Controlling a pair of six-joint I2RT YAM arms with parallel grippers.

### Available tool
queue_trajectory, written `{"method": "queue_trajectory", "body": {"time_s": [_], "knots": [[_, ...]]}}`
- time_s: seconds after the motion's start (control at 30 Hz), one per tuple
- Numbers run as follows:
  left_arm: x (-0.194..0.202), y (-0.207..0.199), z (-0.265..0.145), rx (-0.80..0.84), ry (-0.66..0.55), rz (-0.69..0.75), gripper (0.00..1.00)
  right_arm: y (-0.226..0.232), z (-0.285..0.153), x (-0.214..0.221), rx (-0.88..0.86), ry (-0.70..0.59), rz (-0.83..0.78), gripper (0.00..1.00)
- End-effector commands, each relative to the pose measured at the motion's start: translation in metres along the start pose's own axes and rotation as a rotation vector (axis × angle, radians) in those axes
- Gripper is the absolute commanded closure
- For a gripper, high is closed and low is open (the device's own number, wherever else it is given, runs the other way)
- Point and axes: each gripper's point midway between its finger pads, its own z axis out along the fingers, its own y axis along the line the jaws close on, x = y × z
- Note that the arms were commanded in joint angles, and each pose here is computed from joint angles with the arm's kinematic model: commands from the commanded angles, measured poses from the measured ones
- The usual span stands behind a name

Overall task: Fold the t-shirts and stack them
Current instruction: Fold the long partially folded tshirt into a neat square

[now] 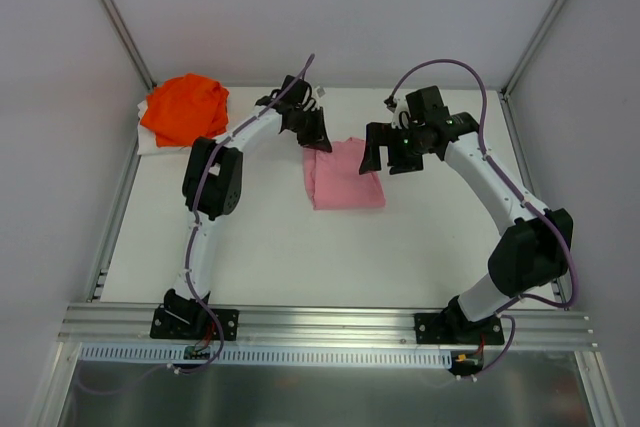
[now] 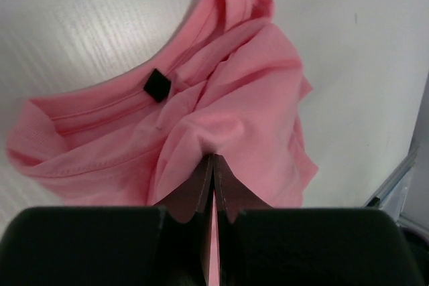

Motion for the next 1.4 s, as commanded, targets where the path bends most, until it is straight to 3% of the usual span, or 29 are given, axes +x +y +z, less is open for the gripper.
{"method": "queue_trajectory", "body": {"time_s": [0.0, 0.33, 0.53, 0.93, 1.17, 1.23, 1.3, 1.33, 1.37], "knots": [[0.014, 0.018, -0.01, -0.134, 0.057, 0.017, 1.0, 0.005, -0.008, -0.001, -0.015, -0.013, -0.008, 0.0], [0.04, 0.054, -0.012, -0.234, 0.098, -0.003, 1.0, 0.01, -0.01, -0.006, -0.044, -0.023, 0.002, 0.01], [0.033, 0.049, -0.01, -0.21, 0.054, -0.001, 1.0, 0.01, -0.017, 0.005, -0.042, -0.021, -0.003, 0.0], [-0.034, -0.05, -0.098, -0.032, -0.218, 0.117, 1.0, 0.008, -0.006, 0.017, -0.051, 0.007, 0.002, 0.01], [-0.019, -0.068, -0.137, -0.013, -0.238, 0.151, 1.0, 0.003, 0.006, 0.012, -0.039, 0.024, 0.003, 0.01], [-0.003, -0.067, -0.143, -0.007, -0.224, 0.15, 1.0, 0.002, 0.015, 0.013, -0.05, 0.05, 0.003, 0.15], [0.011, -0.061, -0.142, -0.01, -0.203, 0.138, 1.0, -0.001, 0.027, 0.012, -0.05, 0.079, 0.015, 0.78], [0.013, -0.065, -0.149, 0.004, -0.214, 0.145, 1.0, 0.001, 0.03, 0.009, -0.058, 0.084, 0.016, 0.99], [0.016, -0.066, -0.151, 0.005, -0.213, 0.145, 1.0, 0.0, 0.034, 0.009, -0.06, 0.094, 0.016, 0.99]]}}
